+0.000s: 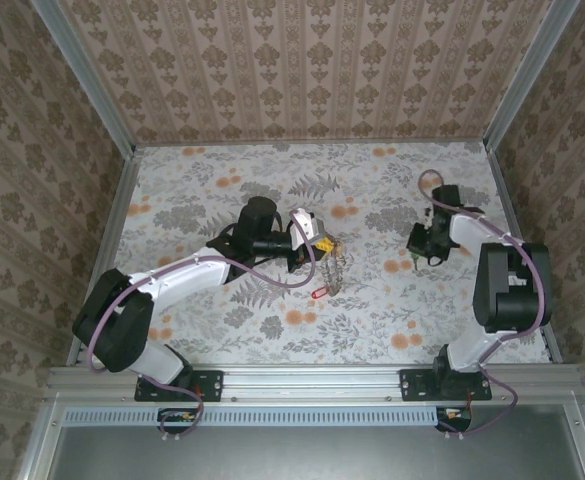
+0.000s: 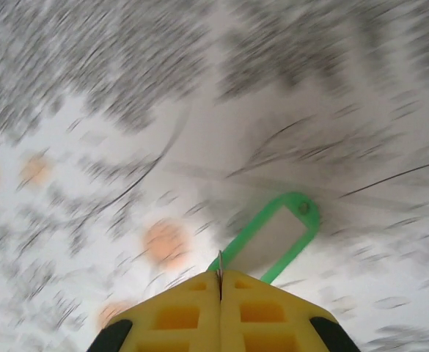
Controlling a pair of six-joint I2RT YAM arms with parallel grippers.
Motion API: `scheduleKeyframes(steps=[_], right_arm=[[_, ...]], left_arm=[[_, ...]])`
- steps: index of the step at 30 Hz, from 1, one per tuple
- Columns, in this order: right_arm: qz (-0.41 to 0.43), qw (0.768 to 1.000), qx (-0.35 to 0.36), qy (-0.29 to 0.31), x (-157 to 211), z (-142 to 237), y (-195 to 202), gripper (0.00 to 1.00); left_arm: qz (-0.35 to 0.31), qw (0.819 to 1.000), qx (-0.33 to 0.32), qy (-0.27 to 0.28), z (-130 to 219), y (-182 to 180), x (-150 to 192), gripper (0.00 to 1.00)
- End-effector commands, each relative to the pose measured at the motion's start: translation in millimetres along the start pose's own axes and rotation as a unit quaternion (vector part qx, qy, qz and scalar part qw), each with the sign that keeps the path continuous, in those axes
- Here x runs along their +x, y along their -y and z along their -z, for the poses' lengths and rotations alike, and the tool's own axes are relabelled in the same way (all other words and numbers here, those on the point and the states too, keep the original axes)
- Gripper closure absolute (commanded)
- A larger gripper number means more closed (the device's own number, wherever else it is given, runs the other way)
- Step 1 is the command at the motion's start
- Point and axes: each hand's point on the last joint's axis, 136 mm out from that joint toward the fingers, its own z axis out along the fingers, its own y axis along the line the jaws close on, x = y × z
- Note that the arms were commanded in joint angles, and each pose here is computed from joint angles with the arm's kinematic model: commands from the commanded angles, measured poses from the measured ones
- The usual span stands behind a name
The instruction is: Put the keys on the keyring
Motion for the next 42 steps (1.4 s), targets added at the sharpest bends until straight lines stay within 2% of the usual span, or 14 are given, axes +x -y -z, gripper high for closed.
scheduleKeyframes(steps=[1, 10, 21, 29, 42], right_arm=[[0.001, 0.999, -0.007, -0.041, 32, 5, -12, 0.95], [0.049, 0.996, -0.020, -0.077, 58, -1, -43, 0.91], [0.072, 0.994, -0.012, -0.083, 54, -15, -47, 0.87], [0.086, 0.994, -0.007, -0.071, 48, -11, -47, 0.79], [0.096, 0.992, 0.013, -0.082, 50, -12, -40, 0.84]], left_arm=[[-0.017, 1.000, -0.004, 0.024, 7, 4, -18, 1.00], [-0.015, 1.000, -0.003, 0.023, 6, 7, -18, 1.00], [-0.016, 1.000, 0.000, 0.021, 3, 10, -19, 1.00], [-0.017, 1.000, 0.002, 0.019, 2, 11, -19, 1.00], [-0.017, 1.000, 0.006, 0.019, 1, 12, -20, 1.00]])
